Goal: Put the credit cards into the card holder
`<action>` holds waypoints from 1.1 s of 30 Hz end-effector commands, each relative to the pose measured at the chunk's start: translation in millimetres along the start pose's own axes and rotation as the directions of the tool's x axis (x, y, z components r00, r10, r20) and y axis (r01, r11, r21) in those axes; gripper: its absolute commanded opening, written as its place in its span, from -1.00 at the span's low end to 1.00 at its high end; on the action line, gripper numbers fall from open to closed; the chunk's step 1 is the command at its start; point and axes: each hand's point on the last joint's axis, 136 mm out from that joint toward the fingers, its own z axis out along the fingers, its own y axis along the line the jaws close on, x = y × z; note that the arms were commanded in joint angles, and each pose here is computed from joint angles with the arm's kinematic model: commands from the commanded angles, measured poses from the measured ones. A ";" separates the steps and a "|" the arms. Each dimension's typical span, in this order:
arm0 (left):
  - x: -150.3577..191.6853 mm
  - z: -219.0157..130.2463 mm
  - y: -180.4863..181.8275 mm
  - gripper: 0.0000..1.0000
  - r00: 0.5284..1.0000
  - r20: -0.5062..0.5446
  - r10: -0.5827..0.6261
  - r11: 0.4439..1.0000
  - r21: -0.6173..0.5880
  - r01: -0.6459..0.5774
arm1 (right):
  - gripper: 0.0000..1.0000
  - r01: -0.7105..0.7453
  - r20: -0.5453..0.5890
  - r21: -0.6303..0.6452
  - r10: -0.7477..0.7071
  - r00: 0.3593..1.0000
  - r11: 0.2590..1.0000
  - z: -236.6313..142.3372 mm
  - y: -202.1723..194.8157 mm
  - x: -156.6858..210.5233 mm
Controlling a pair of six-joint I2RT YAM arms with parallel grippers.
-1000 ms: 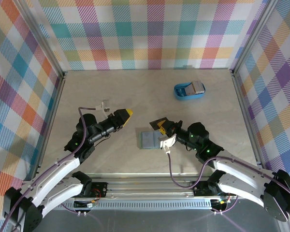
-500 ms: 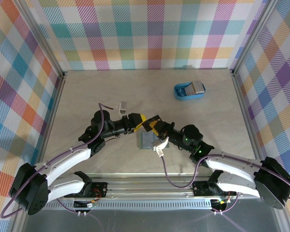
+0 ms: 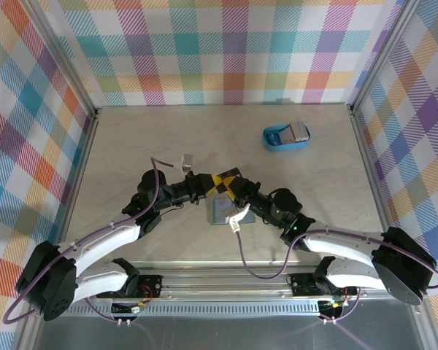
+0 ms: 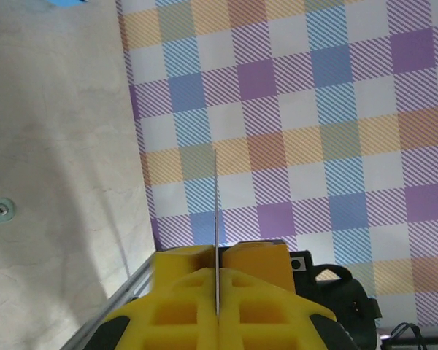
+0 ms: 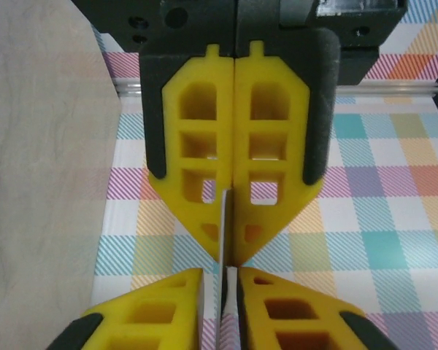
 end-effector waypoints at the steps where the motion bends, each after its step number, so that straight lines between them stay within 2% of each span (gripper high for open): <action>1: -6.2 -4.3 -18.5 -1.00 0.997 0.052 0.058 0.996 0.070 -0.061 | -0.39 -0.203 -0.076 0.149 0.216 0.973 0.968 -0.9 -32.5 16.3; 3: -13.1 -8.1 -18.3 -1.00 0.992 0.091 0.082 0.995 0.043 -0.086 | -0.16 -0.358 -0.110 0.205 0.385 0.916 0.911 -10.1 -31.9 28.5; 5: -20.9 -14.6 -20.2 -1.00 0.984 0.140 0.109 0.994 0.016 -0.112 | -0.05 -0.542 -0.132 0.232 0.578 0.805 0.808 -19.8 -23.7 39.0; 8: -33.3 -28.5 -23.4 -1.00 0.961 0.219 0.167 0.986 -0.033 -0.164 | 0.13 -0.822 -0.181 0.160 0.835 0.519 0.546 -29.9 1.7 39.2; 11: -41.4 -39.7 -24.5 -1.00 0.934 0.272 0.232 0.972 -0.097 -0.214 | 0.11 -0.980 -0.190 0.160 0.978 0.088 0.119 -43.0 11.6 36.3; 13: -44.6 -43.4 -24.1 -1.00 0.921 0.289 0.263 0.964 -0.125 -0.236 | 0.09 -0.955 -0.144 0.135 0.948 -0.284 -0.265 -49.5 10.3 31.8; 14: -45.7 -44.2 -23.1 -1.00 0.917 0.295 0.268 0.962 -0.132 -0.239 | 0.09 -0.904 -0.143 0.125 0.894 -0.425 -0.409 -50.7 11.8 31.9; 15: -47.1 -44.6 -21.9 -1.00 0.913 0.303 0.271 0.961 -0.136 -0.240 | 0.10 -0.829 -0.154 0.119 0.815 -0.559 -0.546 -50.9 15.2 33.1; 17: -49.5 -44.3 -19.4 -1.00 0.908 0.317 0.273 0.961 -0.134 -0.242 | 0.09 -0.671 -0.177 0.132 0.649 -0.740 -0.730 -49.2 21.8 36.3; 19: -50.0 -42.6 -16.8 -1.00 0.907 0.322 0.273 0.961 -0.131 -0.243 | 0.07 -0.558 -0.195 0.108 0.533 -0.824 -0.823 -44.9 21.0 33.5; 23: -46.3 -37.3 -15.2 -1.00 0.912 0.304 0.276 0.961 -0.119 -0.252 | 0.09 -0.386 -0.211 0.060 0.366 -0.906 -0.921 -37.0 15.3 24.5; 29: -46.3 -35.6 -10.4 -1.00 0.907 0.310 0.284 0.958 -0.137 -0.253 | 0.15 -0.237 -0.165 -0.002 0.234 -0.958 -0.972 -32.7 -1.2 27.4; 33: -47.6 -35.5 -11.9 -1.00 0.901 0.319 0.294 0.955 -0.137 -0.263 | 0.18 -0.208 -0.124 -0.015 0.208 -0.970 -0.978 -31.5 -10.4 33.5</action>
